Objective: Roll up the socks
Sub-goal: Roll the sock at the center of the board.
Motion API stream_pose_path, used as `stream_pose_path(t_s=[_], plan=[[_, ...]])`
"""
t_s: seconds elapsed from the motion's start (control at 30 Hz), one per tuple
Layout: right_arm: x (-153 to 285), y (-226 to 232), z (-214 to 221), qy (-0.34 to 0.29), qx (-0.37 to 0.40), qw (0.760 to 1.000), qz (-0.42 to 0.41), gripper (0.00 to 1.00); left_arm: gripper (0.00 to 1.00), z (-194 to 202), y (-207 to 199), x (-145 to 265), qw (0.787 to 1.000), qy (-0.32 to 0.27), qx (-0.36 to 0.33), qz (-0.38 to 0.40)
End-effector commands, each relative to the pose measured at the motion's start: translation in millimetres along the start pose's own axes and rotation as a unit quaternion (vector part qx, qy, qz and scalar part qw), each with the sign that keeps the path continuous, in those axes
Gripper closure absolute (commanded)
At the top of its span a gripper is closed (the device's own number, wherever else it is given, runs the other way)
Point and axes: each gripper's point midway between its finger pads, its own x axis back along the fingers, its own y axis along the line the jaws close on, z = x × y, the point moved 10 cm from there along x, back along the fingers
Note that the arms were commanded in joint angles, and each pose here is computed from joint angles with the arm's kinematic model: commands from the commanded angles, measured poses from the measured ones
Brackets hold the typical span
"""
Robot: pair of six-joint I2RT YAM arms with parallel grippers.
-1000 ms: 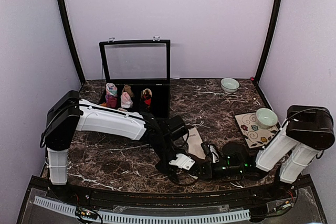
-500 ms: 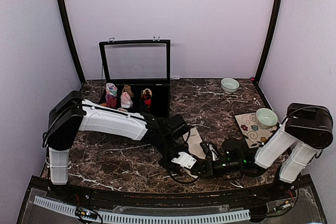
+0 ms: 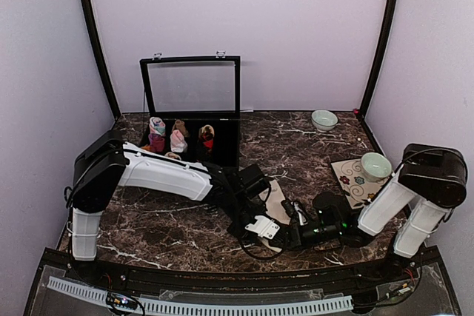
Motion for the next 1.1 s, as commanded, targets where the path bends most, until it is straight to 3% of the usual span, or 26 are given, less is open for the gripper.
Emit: stream_pose_path(t_s=[0.0, 0.17, 0.5, 0.83, 1.07], plan=[[9.6, -58.9, 37.4, 0.077, -0.081, 0.977, 0.180, 1.00, 0.63, 0.9, 4.4, -5.3, 0.999, 0.014, -0.004, -0.035], [11.5, -65.2, 42.2, 0.087, -0.098, 0.973, 0.188, 1.00, 0.51, -6.3, 0.5, 12.8, 0.999, 0.000, -0.009, -0.042], [11.2, -68.3, 39.0, 0.089, -0.111, 0.973, 0.183, 1.00, 0.60, -7.6, -20.7, 14.1, 1.000, -0.007, -0.025, -0.007], [13.8, -71.5, 41.2, 0.091, -0.123, 0.972, 0.177, 1.00, 0.60, -11.8, -19.0, 12.0, 0.999, -0.006, -0.040, -0.030], [14.5, -73.5, 40.7, 0.095, -0.124, 0.972, 0.175, 1.00, 0.54, -20.7, -16.3, 26.1, 0.997, -0.014, -0.055, -0.043]])
